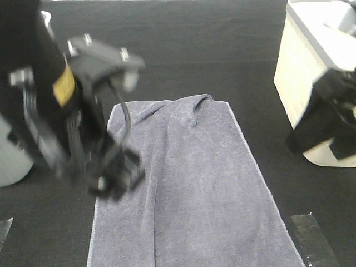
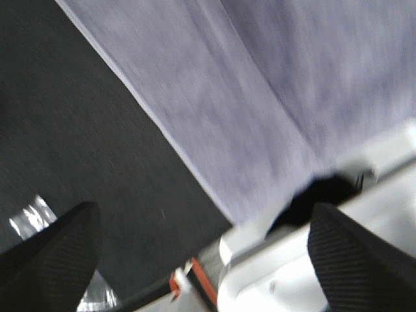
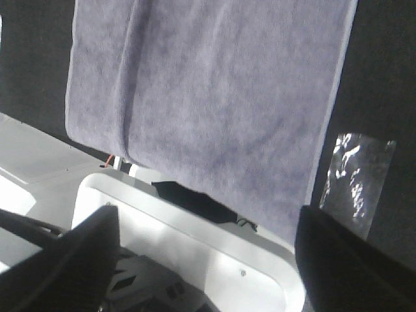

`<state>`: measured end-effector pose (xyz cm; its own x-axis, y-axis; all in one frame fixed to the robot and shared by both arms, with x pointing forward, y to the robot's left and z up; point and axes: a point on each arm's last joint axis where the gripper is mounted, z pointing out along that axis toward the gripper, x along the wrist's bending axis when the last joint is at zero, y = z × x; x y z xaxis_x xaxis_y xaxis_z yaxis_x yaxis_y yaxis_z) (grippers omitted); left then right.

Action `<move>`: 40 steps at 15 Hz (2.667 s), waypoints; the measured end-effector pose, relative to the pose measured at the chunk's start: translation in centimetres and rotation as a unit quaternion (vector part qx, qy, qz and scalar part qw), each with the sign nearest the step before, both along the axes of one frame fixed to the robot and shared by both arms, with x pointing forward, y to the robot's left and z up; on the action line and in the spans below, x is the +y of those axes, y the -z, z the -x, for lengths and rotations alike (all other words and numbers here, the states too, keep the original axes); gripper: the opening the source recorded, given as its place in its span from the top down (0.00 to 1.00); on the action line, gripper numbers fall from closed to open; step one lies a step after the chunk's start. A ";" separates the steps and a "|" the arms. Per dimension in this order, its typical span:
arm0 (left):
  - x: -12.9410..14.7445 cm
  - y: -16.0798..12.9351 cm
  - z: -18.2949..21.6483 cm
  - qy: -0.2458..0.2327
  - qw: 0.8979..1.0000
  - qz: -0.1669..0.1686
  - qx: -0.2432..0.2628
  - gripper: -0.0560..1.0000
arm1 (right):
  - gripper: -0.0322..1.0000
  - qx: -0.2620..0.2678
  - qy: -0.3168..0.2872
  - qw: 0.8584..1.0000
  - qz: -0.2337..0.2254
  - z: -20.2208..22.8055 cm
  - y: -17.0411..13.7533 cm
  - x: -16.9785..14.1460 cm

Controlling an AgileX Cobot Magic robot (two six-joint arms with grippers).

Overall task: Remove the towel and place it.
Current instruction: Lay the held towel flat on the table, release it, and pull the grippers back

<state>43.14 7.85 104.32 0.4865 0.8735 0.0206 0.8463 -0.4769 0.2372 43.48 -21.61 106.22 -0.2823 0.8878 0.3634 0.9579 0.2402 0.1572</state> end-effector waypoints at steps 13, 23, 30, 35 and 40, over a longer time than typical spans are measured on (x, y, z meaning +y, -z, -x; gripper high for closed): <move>5.9 -1.2 -14.2 -0.151 0.967 0.125 -0.165 0.23 | 0.35 -0.046 -0.004 0.999 0.025 -13.7 -0.7 2.7; 1.6 3.6 -22.9 -0.152 0.981 0.068 -0.104 0.23 | 0.35 -0.093 0.033 0.989 0.107 -22.3 1.1 3.1; 1.2 6.6 -24.8 -0.158 0.982 0.053 -0.084 0.23 | 0.35 -0.093 -0.007 0.978 0.187 -23.7 5.3 7.7; 3.8 7.5 -26.5 -0.196 0.974 0.073 -0.085 0.23 | 0.35 -0.076 -0.008 0.978 0.192 -24.7 8.6 8.0; 6.0 7.4 -27.6 -0.224 0.966 0.085 -0.095 0.23 | 0.39 -0.080 -0.008 0.979 0.190 -24.9 9.0 8.1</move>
